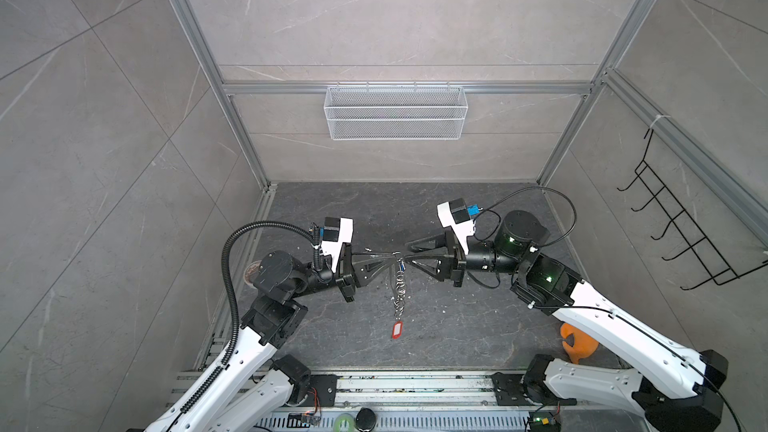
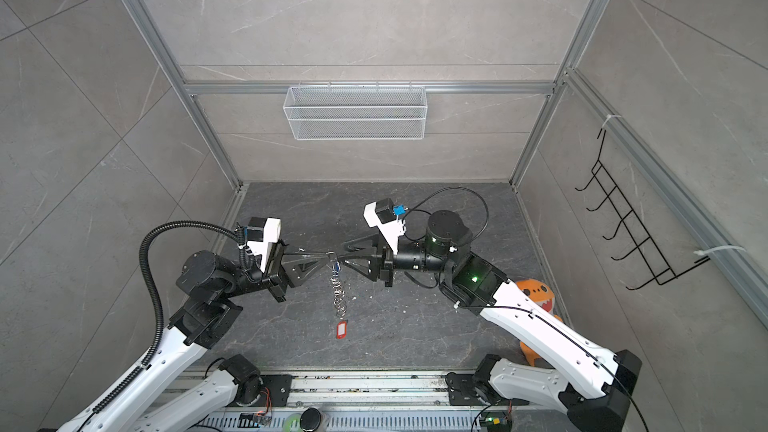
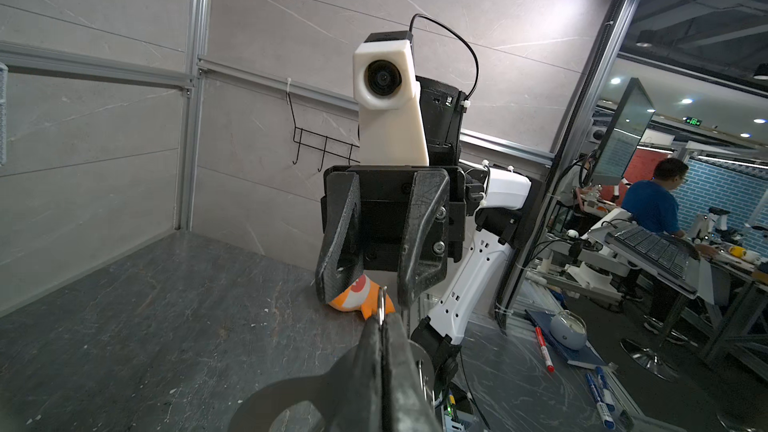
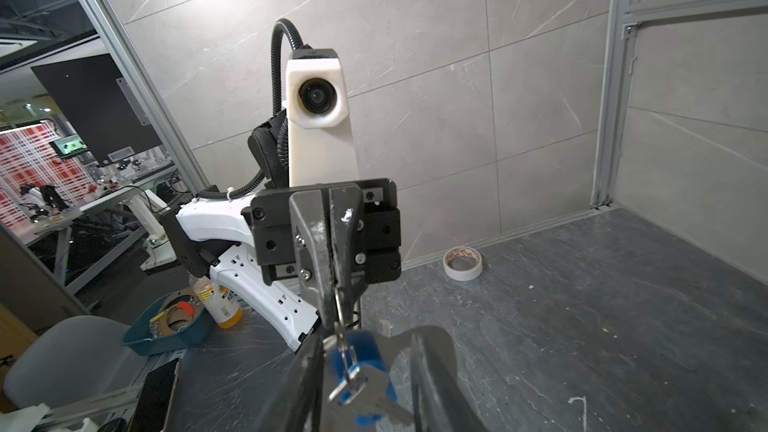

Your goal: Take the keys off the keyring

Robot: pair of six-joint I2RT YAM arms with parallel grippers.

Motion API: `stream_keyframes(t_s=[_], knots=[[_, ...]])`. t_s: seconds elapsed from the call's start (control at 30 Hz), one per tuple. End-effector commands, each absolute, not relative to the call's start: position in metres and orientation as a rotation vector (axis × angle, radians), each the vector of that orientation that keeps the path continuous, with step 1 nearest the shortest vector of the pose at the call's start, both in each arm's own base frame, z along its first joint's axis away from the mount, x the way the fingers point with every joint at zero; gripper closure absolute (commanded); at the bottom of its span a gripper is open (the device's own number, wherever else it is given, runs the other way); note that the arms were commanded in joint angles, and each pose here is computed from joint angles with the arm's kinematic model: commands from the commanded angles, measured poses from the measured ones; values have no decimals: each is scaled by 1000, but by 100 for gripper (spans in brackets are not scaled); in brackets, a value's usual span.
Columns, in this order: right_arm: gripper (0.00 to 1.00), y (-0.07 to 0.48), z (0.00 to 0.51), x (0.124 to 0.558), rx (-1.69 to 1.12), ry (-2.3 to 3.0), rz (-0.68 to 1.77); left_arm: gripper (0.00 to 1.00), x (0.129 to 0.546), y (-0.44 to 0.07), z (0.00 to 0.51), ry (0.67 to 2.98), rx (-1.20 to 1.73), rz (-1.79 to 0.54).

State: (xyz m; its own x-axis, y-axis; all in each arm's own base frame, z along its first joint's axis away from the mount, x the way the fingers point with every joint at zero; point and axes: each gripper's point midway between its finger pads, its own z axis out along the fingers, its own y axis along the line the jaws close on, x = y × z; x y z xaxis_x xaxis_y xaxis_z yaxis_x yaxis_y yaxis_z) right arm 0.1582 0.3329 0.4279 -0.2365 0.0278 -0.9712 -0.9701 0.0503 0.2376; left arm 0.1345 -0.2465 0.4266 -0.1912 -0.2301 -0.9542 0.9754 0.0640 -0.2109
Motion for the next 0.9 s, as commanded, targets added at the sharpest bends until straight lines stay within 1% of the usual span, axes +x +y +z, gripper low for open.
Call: stream_keyframes(t_s=[0.0, 0.1, 0.2, 0.37, 0.57, 0.7, 0.8, 0.87], knots=[[63, 337, 432, 150, -1059, 1354, 1425, 100, 127, -243, 441, 1140, 888, -1382], [65, 339, 432, 147, -1073, 1349, 1459, 100, 128, -242, 442, 1139, 877, -1376], [70, 341, 430, 147, -1073, 1352, 1476, 100, 128, -242, 444, 1131, 873, -1374], [79, 342, 430, 147, -1070, 1348, 1494, 100, 130, -241, 445, 1132, 861, -1370], [77, 345, 425, 148, -1067, 1363, 1503, 100, 130, -240, 446, 1128, 850, -1361], [80, 345, 423, 149, -1063, 1370, 1500, 100, 130, -240, 447, 1126, 849, -1362], [89, 346, 422, 149, -1063, 1376, 1501, 100, 130, -240, 448, 1124, 846, -1362], [100, 346, 421, 150, -1062, 1381, 1498, 100, 130, -240, 449, 1127, 846, -1369]])
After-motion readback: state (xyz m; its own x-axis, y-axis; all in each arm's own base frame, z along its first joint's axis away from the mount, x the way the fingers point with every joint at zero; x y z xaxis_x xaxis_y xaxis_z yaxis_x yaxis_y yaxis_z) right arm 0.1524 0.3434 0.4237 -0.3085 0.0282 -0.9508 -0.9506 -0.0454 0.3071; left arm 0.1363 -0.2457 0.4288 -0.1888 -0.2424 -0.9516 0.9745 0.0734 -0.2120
